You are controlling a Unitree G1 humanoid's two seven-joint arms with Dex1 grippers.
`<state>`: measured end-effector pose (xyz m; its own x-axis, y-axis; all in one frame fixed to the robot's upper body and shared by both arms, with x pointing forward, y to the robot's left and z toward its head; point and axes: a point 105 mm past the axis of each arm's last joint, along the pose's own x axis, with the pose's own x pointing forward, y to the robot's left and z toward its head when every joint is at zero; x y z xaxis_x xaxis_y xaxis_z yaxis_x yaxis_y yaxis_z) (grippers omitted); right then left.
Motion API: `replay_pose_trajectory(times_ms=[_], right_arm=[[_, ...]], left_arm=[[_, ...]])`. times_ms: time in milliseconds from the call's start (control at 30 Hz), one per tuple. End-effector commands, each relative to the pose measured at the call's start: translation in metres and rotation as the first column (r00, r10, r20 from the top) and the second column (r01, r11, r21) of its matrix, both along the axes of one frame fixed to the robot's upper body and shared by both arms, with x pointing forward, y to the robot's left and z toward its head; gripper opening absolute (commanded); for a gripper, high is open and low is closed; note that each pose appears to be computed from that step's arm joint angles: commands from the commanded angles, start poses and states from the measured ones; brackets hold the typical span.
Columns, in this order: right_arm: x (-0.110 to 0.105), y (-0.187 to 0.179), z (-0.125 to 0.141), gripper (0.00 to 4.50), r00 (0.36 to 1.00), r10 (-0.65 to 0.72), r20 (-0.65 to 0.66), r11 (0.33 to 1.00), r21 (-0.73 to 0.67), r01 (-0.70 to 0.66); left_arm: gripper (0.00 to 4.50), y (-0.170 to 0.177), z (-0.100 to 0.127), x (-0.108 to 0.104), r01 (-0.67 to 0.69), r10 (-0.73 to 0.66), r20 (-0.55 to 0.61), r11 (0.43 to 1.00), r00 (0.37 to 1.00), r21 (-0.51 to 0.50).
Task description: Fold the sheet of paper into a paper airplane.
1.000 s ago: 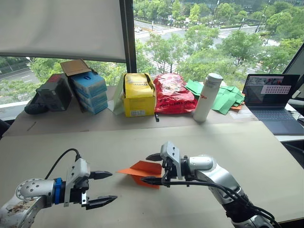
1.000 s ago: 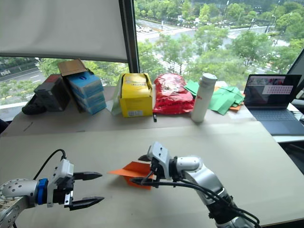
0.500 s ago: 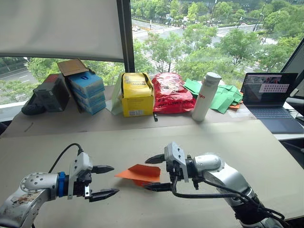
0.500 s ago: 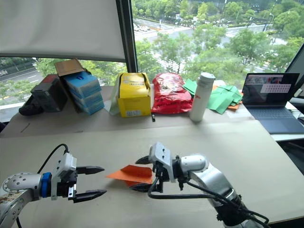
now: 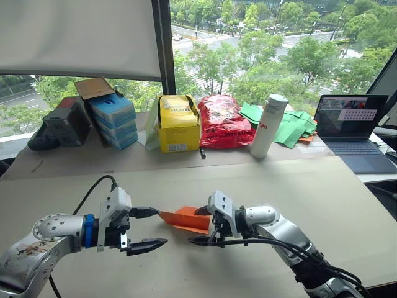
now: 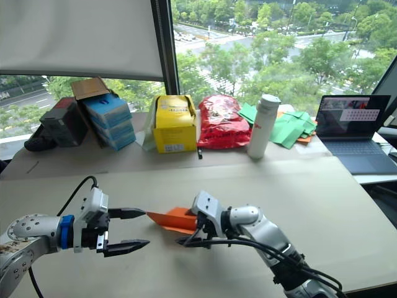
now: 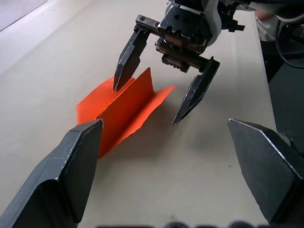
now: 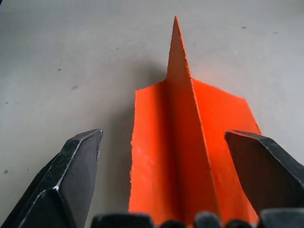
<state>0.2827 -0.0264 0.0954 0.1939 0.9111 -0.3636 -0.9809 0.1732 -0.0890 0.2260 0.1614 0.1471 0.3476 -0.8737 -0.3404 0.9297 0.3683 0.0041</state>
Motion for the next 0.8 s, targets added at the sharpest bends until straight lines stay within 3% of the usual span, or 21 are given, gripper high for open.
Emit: replay_pose_trajectory(times_ms=[33, 233, 333, 533, 800], right_arm=[[0.002, 0.004, 0.019, 4.50, 1.000, 0.021, 0.011, 0.998, 0.053, -0.022], [0.002, 0.012, 0.041, 4.50, 0.997, 0.046, 0.062, 0.996, 0.076, -0.051], [0.005, 0.020, 0.047, 4.50, 0.987, 0.054, 0.151, 0.999, 0.000, -0.054], [0.000, 0.035, 0.049, 4.50, 0.969, 0.074, 0.234, 0.993, -0.104, -0.051], [0.006, 0.037, 0.037, 4.50, 0.967, 0.047, 0.250, 0.981, -0.194, 0.003]], left_arm=[[4.46, -0.004, 0.002, -0.001, 0.019, -0.019, 0.013, 1.000, 1.000, 0.002], [4.46, 0.007, -0.006, 0.001, -0.016, 0.015, 0.007, 1.000, 1.000, 0.003], [4.46, 0.017, -0.012, 0.000, -0.044, 0.044, 0.011, 0.999, 0.999, 0.007], [4.46, 0.025, -0.017, -0.004, -0.069, 0.069, 0.014, 0.998, 0.998, 0.006], [4.46, 0.012, -0.004, -0.007, -0.050, 0.050, 0.041, 0.999, 0.998, -0.002]])
